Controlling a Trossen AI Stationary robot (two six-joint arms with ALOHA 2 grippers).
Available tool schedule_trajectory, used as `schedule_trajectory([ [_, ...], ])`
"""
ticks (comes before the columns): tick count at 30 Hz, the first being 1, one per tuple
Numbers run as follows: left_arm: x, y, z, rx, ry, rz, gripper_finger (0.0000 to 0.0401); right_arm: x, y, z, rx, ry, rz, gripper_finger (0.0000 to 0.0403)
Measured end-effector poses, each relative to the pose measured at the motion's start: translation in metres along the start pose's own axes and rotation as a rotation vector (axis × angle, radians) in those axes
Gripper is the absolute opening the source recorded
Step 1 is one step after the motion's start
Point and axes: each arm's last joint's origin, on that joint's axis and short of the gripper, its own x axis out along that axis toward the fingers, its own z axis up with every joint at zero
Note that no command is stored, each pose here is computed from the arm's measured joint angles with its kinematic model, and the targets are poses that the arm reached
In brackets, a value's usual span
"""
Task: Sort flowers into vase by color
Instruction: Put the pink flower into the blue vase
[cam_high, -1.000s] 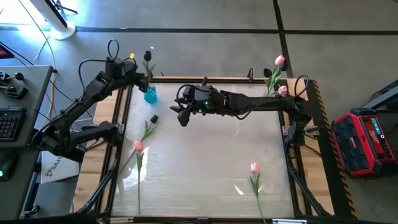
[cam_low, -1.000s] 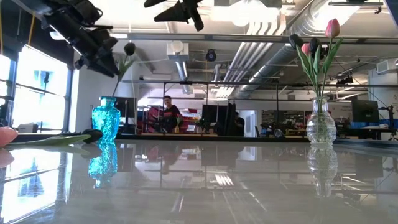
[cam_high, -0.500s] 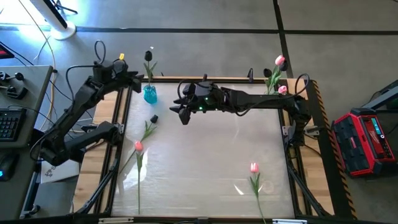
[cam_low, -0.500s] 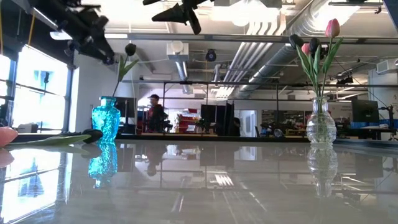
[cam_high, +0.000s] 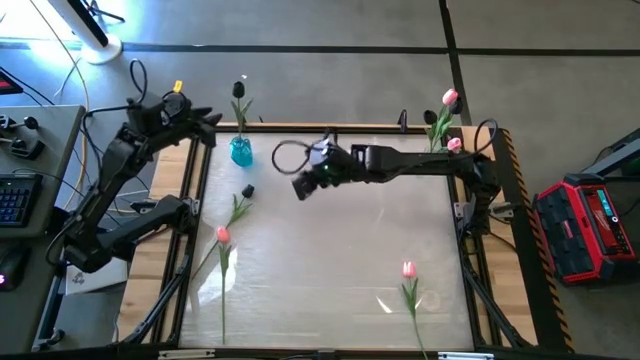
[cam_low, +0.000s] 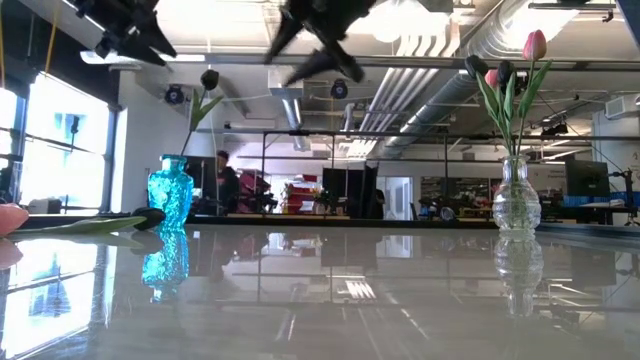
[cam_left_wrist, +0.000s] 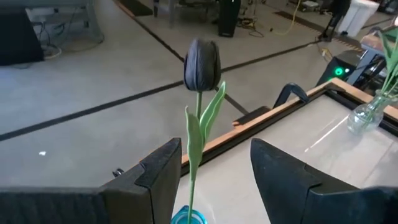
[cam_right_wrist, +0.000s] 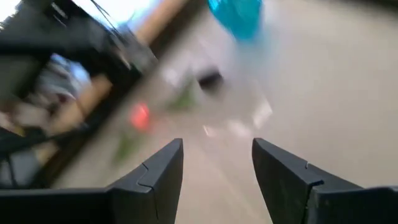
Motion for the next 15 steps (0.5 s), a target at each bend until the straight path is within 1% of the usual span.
schedule_trajectory([
  [2, -0.003, -0.001, 0.001, 0.004, -0.012, -0.001, 0.0181, -0.001, -0.003, -0.013, 0.013, 0.106, -0.060, 0.0181],
  [4, -0.006, -0.001, 0.001, 0.004, -0.018, -0.019, 0.0181, -0.005, -0.008, -0.027, 0.027, 0.212, -0.147, 0.0181],
  [8, -0.007, -0.006, 0.000, 0.005, -0.016, -0.170, 0.0181, -0.015, -0.012, -0.052, 0.071, 0.427, -0.271, 0.0181],
  [11, -0.007, -0.010, 0.000, -0.006, -0.007, -0.267, 0.0181, -0.024, -0.009, -0.069, 0.088, 0.512, -0.348, 0.0181],
  [15, -0.007, -0.015, 0.000, 0.028, -0.004, -0.333, 0.0181, -0.035, 0.000, -0.092, 0.057, 0.592, -0.425, 0.0181],
])
